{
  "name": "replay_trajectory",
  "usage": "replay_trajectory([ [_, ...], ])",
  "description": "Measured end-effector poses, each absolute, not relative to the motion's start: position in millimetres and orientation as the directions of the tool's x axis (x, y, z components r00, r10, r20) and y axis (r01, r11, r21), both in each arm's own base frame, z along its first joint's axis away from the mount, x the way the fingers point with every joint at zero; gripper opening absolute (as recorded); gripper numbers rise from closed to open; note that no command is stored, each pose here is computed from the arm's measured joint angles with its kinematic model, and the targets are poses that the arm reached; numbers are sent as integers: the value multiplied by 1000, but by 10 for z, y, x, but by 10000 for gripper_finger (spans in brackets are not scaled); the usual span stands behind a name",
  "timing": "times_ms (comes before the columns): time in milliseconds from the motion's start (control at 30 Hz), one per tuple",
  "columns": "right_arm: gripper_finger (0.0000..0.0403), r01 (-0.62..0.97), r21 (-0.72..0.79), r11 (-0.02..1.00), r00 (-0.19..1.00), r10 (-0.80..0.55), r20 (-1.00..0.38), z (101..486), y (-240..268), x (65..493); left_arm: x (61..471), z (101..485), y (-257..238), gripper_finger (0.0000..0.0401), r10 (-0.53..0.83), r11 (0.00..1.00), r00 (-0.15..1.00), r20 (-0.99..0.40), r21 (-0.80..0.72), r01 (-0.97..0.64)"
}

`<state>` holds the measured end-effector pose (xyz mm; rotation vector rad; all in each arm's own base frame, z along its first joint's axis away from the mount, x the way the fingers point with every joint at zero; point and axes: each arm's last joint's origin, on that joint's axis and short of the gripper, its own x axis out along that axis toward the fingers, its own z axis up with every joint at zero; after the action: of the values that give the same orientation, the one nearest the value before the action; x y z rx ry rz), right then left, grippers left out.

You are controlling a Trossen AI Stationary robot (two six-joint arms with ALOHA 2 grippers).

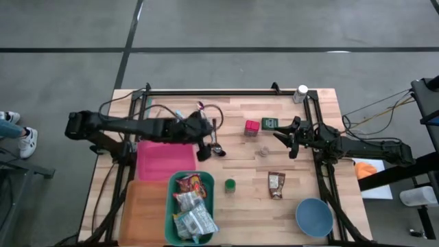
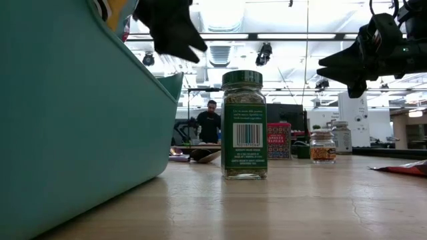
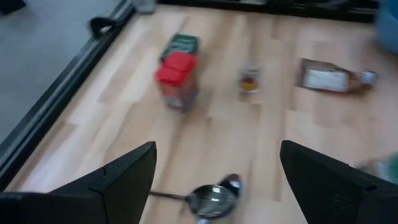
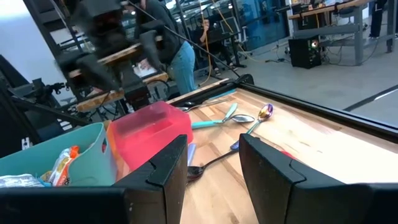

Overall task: Pick & Place Food Item
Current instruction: Put the green seasoning bottle into the pink bin

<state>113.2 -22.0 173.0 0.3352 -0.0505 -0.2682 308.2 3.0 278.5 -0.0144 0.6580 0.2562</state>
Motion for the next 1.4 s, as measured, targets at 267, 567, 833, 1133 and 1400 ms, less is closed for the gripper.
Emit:
replay_trajectory([
  [267,142,251,331,909,963,-268,4,1730,-220,1132,3033,2807,-549,345,194,981,795,-575,102,-166],
  [567,142,252,332,909,963,-268,4,1730,-220,1132,3121,2783,-1148,345,183,983,813,-553,126,-136],
  [833,142,252,332,909,963,-268,5,1730,-221,1132,3454,2654,-1426,345,98,995,746,-659,71,-68],
  [1133,142,252,332,909,963,-269,5,1730,-221,1132,3731,2649,-1516,345,16,999,702,-712,35,12],
  [1400,142,252,332,909,963,-269,6,1731,-221,1132,3775,2555,-1346,345,-78,997,657,-750,-69,39],
])
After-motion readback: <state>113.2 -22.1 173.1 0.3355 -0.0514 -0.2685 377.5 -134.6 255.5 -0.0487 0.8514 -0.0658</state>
